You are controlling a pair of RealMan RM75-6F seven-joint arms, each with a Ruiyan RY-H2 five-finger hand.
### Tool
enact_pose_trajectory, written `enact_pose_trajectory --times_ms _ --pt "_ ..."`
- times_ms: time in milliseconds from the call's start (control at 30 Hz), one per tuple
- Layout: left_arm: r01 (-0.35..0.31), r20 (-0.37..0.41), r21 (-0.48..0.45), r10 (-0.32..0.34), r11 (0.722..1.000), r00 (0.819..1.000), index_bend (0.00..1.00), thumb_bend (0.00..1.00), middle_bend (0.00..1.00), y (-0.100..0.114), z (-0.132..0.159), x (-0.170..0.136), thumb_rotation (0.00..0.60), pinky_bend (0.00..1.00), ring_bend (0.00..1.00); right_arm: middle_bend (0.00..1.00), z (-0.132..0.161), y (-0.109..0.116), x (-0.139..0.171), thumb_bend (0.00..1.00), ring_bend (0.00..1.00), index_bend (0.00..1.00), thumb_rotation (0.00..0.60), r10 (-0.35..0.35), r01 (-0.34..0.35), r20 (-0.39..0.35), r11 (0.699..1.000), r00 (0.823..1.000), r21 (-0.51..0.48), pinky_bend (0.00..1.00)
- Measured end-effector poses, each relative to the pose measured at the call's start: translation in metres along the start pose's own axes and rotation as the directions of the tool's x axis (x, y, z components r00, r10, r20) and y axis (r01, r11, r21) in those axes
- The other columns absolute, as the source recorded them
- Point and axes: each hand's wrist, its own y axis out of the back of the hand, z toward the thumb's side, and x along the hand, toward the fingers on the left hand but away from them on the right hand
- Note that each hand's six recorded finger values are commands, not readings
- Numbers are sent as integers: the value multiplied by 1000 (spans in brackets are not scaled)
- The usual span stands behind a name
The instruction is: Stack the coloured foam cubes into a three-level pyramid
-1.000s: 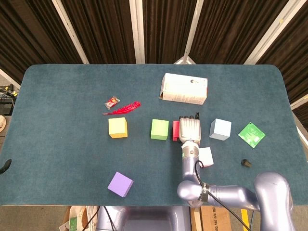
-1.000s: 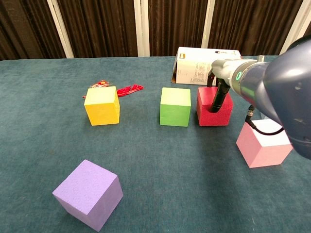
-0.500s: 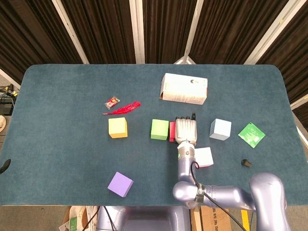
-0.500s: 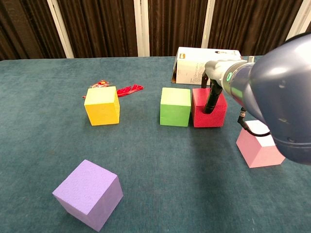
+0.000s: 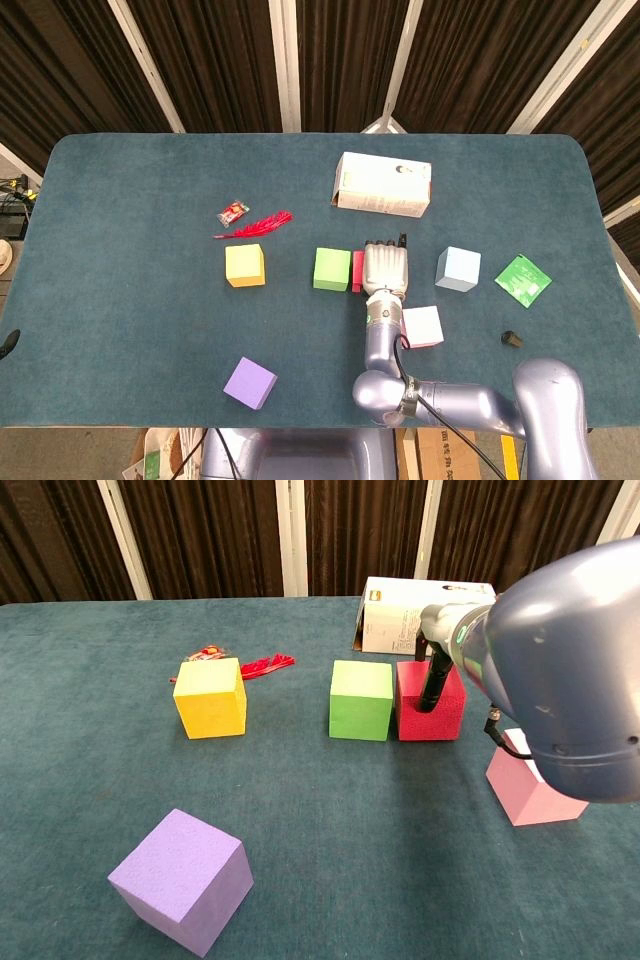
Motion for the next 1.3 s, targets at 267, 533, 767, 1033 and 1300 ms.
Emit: enact_pose_trajectory --times_ms 267,533,767,1033,1300 --pt "3 -2 0 -3 1000 1000 39 316 0 0 0 1 600 0 0 410 5 -1 1 329 241 359 600 3 -3 -7 1000 1000 -3 0" --pt "1 -6 -3 -1 1000 1000 39 316 0 0 -1 1 600 0 0 410 8 -1 1 329 241 359 600 1 -1 -5 1000 1000 -8 0" --pt "2 -7 -3 -2 1000 1000 39 315 0 0 -1 1 600 0 0 410 9 -2 -2 329 242 359 600 3 -3 6 1000 1000 -11 0" --pt "2 -8 -3 -2 1000 1000 39 315 0 0 -2 1 600 0 0 409 11 -2 -3 328 241 359 600 2 -2 9 1000 1000 -13 0" --pt "3 -9 -3 -3 1000 1000 39 316 0 0 -1 1 600 0 0 409 10 -2 -4 330 241 359 600 3 -3 11 1000 1000 -17 0"
